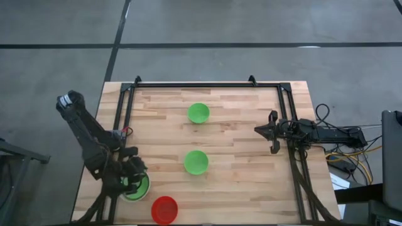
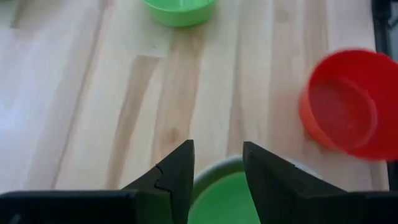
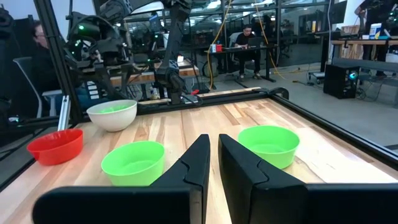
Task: Nest bowls inside each other
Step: Stack the top green bowl on the other green bowl
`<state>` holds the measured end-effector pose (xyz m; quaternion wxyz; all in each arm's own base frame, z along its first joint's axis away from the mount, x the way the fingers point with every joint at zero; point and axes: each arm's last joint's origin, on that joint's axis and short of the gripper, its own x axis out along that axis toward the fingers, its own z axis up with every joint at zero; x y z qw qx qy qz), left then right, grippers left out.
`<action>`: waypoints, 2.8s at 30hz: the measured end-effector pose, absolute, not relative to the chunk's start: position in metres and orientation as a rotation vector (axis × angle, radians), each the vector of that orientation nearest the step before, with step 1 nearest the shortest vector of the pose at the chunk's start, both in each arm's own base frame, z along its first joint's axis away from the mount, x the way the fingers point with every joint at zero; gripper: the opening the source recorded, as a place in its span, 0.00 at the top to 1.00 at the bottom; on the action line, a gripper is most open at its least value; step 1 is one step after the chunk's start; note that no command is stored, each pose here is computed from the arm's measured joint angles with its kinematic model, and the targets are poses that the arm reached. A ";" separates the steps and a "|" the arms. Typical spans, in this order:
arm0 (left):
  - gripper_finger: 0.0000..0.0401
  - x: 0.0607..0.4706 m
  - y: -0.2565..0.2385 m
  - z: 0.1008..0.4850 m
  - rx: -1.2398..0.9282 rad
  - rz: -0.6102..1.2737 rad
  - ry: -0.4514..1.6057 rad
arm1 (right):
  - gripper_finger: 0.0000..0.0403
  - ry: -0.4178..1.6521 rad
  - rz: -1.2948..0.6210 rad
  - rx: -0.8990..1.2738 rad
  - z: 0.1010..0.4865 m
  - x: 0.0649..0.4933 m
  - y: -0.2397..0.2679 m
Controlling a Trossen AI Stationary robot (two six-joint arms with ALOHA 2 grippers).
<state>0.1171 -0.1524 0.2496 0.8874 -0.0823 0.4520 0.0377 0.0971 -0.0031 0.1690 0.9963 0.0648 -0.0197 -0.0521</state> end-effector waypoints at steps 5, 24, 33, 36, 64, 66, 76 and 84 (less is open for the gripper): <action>0.65 0.127 -0.146 0.251 -0.215 0.141 0.900 | 0.92 -0.039 -0.104 0.130 0.169 0.097 -0.003; 0.65 0.167 -0.129 0.261 -0.384 0.222 0.731 | 0.92 -0.039 -0.105 0.130 0.169 0.097 -0.003; 0.65 0.184 -0.110 0.263 -0.495 0.313 0.691 | 0.92 -0.039 -0.104 0.130 0.169 0.097 -0.003; 0.65 0.190 -0.101 0.264 -0.529 0.364 0.678 | 0.92 -0.039 -0.104 0.131 0.169 0.097 -0.003; 0.65 0.202 -0.080 0.265 -0.638 0.476 0.613 | 0.92 -0.039 -0.105 0.130 0.169 0.097 -0.003; 0.65 0.202 -0.080 0.265 -0.645 0.499 0.592 | 0.92 -0.039 -0.105 0.131 0.169 0.097 -0.003; 0.65 0.206 -0.072 0.264 -0.703 0.507 0.613 | 0.92 -0.039 -0.105 0.131 0.169 0.097 -0.003; 0.65 0.213 -0.058 0.266 -0.718 0.494 0.616 | 0.92 -0.039 -0.104 0.130 0.169 0.097 -0.003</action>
